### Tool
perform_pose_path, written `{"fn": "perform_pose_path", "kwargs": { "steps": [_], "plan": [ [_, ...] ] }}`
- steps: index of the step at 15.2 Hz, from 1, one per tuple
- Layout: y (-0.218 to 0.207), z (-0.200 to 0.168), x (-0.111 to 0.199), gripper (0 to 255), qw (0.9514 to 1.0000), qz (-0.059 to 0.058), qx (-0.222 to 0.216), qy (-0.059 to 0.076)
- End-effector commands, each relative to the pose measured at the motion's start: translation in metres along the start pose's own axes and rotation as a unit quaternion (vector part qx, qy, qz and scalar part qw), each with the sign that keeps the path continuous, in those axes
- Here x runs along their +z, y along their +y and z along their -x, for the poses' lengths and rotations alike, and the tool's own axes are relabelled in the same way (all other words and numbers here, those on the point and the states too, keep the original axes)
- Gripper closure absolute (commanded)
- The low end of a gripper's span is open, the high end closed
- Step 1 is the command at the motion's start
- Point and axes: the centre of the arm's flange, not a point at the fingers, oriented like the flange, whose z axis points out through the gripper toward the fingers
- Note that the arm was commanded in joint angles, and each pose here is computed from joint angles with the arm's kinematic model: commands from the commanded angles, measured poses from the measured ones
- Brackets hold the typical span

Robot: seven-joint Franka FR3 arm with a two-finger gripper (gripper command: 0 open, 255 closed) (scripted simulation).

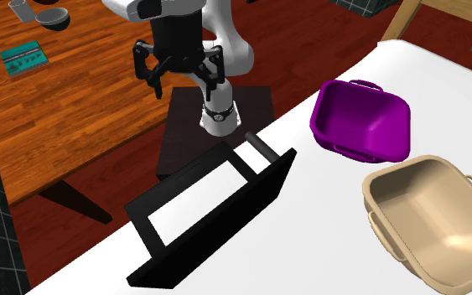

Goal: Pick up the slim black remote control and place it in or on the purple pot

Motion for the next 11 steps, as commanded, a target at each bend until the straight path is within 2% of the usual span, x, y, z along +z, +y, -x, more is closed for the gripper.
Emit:
{"fn": "perform_pose_path", "kwargs": {
  "steps": [1, 6, 11],
  "plan": [
    [0.000, 0.000, 0.000, 0, 1.0000, 0.000, 0.000, 0.000],
    [-0.042, -0.007, 0.049, 0, 0.9979, -0.008, -0.059, -0.025],
    [-0.086, -0.007, 0.098, 0, 0.9917, -0.015, -0.117, -0.050]
  ]
}}
